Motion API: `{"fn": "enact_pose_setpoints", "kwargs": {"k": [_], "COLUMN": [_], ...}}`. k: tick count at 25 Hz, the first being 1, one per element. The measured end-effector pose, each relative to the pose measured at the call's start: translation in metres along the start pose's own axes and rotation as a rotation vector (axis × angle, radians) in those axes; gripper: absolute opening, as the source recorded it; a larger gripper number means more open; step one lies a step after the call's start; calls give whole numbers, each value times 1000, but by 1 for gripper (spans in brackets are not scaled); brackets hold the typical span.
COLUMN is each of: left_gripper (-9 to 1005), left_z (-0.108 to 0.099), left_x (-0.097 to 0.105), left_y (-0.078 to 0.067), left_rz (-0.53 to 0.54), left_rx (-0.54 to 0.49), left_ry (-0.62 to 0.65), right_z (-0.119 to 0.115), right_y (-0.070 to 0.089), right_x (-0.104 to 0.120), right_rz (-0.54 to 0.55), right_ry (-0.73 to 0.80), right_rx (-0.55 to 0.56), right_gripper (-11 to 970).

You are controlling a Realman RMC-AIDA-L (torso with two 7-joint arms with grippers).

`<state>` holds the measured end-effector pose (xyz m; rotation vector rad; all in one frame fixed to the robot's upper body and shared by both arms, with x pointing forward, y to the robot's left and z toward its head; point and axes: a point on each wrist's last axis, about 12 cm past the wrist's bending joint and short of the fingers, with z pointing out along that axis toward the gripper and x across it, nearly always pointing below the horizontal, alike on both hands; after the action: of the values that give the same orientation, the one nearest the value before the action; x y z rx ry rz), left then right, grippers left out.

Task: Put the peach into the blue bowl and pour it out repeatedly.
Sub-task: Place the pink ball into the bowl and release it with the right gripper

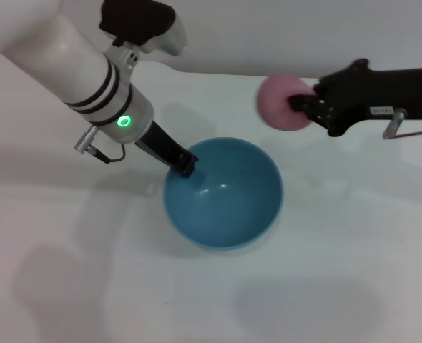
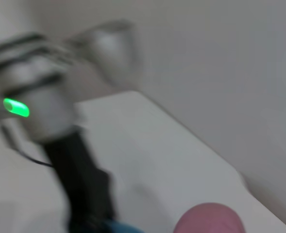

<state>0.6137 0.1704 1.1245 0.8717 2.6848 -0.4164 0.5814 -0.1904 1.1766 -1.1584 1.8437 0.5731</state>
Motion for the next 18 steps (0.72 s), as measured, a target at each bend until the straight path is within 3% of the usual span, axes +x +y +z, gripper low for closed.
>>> {"fn": "enact_pose_setpoints", "kwargs": {"k": [5,11,18], "left_gripper": [-2,-2,-2], "left_z": [1,1,-2], "left_x": [-4,-5,-9], "left_y": [-5,-7,-11], "left_rz": [14,12,18], "left_rx": [2,13,35], "left_ry": [5,-1,-26], "right_z": [7,26,41], "right_y": [16,33,39], "right_x": [-21,-15,-7], "right_rz": [-89,-108,-60], "right_ry": [19,79,126], "right_rx": [-118,-203,-246], "right_gripper": [49,93,144]}}
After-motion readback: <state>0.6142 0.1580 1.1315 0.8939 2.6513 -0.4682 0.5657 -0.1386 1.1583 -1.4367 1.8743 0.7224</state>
